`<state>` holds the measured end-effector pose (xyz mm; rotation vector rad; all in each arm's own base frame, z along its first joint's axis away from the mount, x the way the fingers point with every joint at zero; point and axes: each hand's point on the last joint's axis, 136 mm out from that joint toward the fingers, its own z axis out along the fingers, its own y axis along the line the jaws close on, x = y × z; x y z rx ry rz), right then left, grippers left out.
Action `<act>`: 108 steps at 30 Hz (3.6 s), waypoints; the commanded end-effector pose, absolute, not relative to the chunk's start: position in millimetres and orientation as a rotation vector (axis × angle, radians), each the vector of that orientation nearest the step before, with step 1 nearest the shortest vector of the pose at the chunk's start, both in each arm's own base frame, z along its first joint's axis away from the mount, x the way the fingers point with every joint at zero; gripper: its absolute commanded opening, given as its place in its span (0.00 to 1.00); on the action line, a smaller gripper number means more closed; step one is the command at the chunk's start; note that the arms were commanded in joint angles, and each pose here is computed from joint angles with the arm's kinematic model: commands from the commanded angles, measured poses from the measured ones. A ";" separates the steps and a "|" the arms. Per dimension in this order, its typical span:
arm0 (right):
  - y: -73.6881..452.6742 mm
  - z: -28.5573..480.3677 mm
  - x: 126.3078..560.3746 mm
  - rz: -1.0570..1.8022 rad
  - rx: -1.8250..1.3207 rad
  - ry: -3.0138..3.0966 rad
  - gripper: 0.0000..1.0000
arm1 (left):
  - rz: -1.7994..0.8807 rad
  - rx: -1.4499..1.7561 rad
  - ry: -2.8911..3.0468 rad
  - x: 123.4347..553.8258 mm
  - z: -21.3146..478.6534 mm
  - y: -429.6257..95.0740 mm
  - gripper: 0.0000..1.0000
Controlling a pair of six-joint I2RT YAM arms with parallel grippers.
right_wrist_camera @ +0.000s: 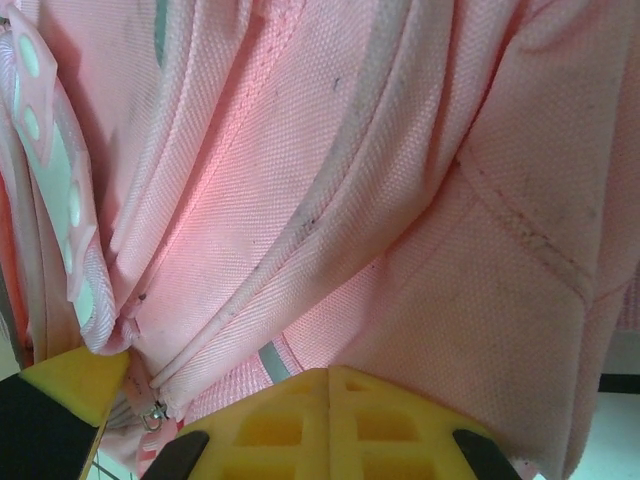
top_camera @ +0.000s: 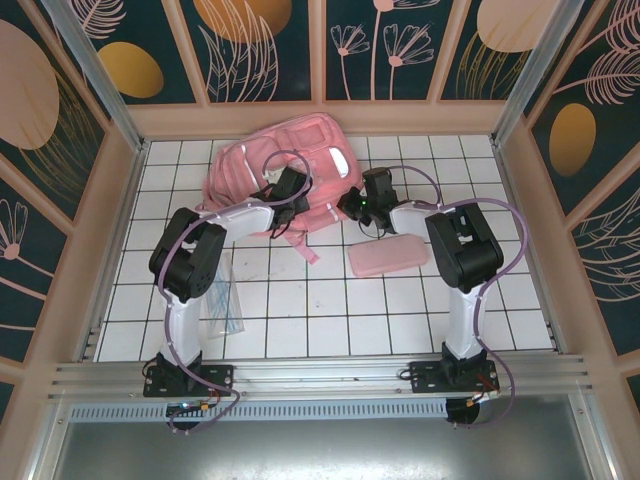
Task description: Pack the student bag
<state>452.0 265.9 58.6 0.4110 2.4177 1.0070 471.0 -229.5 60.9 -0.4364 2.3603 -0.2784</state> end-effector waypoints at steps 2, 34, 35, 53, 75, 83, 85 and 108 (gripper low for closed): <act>255.7 57.2 453.1 0.963 0.472 2.406 0.00 | -0.243 -0.401 2.417 450.2 54.3 -217.7 0.00; 242.7 63.0 465.2 0.994 0.600 2.351 0.03 | -0.464 -0.101 2.330 437.9 92.3 -209.4 0.38; 243.6 64.0 465.6 0.989 0.591 2.352 0.04 | -0.456 -0.078 2.361 436.6 88.0 -210.5 0.41; 246.0 72.1 469.5 0.938 0.539 2.359 0.17 | -0.398 -0.135 2.650 413.1 43.6 -209.6 0.67; 247.1 73.5 467.2 0.937 0.533 2.351 0.17 | -0.937 -0.134 2.435 421.0 101.1 -266.3 0.61; 246.7 75.2 466.5 0.936 0.531 2.347 0.17 | -0.676 -0.121 2.547 421.1 66.8 -241.2 0.59; 247.2 76.2 465.9 0.934 0.527 2.346 0.17 | -0.582 -0.122 2.582 421.7 56.5 -231.8 0.59; 253.4 73.4 467.1 0.952 0.512 2.348 0.16 | -0.161 -0.004 2.691 433.2 48.4 -218.2 0.17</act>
